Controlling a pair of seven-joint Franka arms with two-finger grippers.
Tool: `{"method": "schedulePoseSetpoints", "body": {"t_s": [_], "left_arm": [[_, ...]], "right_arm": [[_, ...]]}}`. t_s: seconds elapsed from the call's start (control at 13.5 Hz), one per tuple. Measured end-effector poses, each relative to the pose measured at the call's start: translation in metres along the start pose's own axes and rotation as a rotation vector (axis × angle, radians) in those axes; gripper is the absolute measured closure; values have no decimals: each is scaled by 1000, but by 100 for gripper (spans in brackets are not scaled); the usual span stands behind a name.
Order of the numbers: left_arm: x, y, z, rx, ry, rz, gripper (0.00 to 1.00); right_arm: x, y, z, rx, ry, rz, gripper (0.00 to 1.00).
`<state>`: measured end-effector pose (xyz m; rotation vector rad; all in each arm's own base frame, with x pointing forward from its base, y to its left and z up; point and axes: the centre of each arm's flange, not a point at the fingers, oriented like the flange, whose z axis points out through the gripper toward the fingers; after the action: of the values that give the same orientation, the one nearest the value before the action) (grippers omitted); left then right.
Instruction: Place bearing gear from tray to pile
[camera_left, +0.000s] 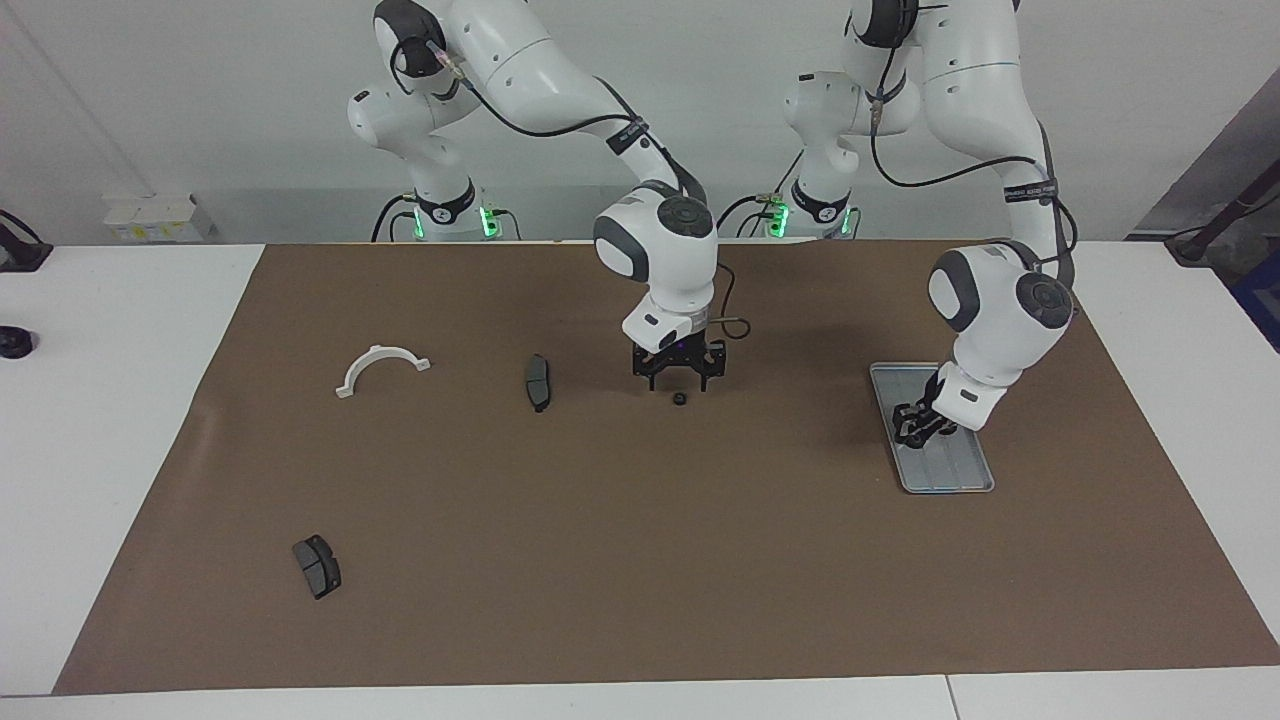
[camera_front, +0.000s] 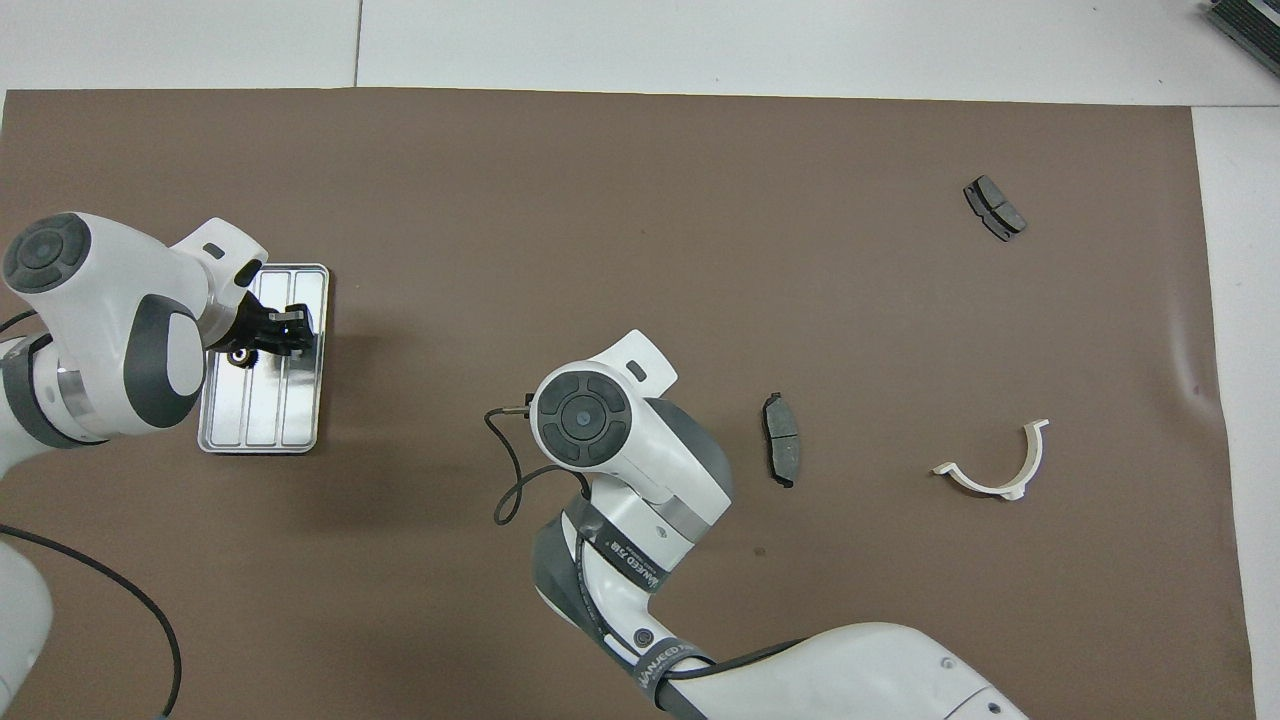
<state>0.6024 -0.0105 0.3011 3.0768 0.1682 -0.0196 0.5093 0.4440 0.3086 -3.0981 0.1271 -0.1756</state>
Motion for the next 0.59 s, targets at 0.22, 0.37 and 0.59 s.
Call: {"method": "schedulePoseSetpoints", "body": {"t_s": [0.22,0.37,0.59], "left_arm": [[-1,-1,-1,0,0,-1,65],[-1,-1,-1,0,0,-1,65],[0,0,-2,-1,2,0,65]], "right_arm": [[1,-2,2,13,15,-4,26],[3,-3,5,26,32,-10,30],[2,-3,11,24,35,-14,33]]}}
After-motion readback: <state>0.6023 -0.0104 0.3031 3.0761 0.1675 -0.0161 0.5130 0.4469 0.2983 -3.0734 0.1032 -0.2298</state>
